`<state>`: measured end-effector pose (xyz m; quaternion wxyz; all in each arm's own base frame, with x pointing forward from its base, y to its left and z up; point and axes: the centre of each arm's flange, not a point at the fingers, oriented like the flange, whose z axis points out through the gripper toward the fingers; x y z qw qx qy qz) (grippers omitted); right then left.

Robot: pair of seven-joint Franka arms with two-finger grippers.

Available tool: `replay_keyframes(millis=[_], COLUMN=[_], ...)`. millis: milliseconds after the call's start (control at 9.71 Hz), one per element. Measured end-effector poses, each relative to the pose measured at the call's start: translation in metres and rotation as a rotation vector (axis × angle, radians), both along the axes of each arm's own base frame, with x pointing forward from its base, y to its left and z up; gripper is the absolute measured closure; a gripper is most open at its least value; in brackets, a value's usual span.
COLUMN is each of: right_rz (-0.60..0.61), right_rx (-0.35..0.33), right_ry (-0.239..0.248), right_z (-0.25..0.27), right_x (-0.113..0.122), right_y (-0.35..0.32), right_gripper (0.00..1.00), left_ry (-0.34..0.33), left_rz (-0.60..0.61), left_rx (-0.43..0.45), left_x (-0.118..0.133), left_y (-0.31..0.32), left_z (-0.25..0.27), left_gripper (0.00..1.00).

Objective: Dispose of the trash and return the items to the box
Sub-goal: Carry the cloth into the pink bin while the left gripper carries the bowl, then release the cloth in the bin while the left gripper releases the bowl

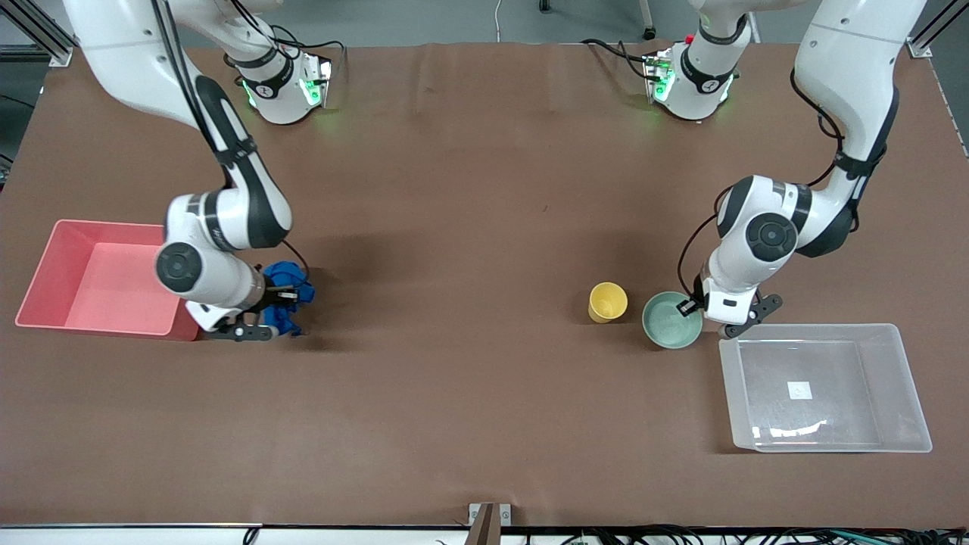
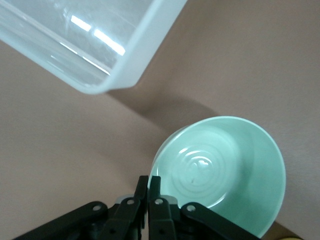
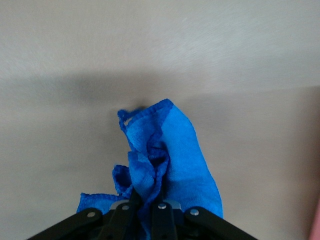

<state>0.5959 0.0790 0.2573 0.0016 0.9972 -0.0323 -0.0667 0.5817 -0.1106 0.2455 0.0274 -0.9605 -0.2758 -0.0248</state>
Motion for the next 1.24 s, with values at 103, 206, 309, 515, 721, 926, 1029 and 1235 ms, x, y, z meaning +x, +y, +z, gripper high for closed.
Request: replay_keyframes(millis=[103,206,309,515,721,926,1029,1235], right_rz=[-0.024,-0.038,-0.033,0.007,0.050,0.085,0.100,0.127], right_rx=[0.005,0.012,0.019,0.037,0.055,0.073,0.079,0.087], right_ry=[-0.010,-0.027,-0.035,-0.028,-0.019,-0.020,-0.025,-0.036], right_z=[0.025,0.049,0.068,0.089,0.091,0.087,0.087,0.076], right_x=[0.003,0.005,0.003,-0.003,-0.011,-0.025,-0.032,-0.046], right_y=[-0.015,-0.032,-0.051,-0.102,-0.160,-0.221,-0.248,-0.294], right_gripper=[0.90,0.90,0.90,0.90,0.90,0.90,0.90,0.90], left_ry=[0.010,0.026,0.031,0.038,0.048,0.063,0.071,0.090], left_rz=[0.004,0.003,-0.005,-0.056,-0.136,-0.237,-0.278,-0.379], left_rx=[0.023,0.049,0.067,0.082,0.072,0.058,0.052,0.042], left_x=[0.008,0.019,0.033,0.060,0.086,0.105,0.110,0.117], left_y=[-0.001,-0.003,-0.002,0.010,0.043,0.089,0.103,0.128], left_z=[0.025,0.056,0.090,0.136,0.136,0.127,0.122,0.111], left_gripper=[0.96,0.96,0.96,0.96,0.96,0.96,0.96,0.96])
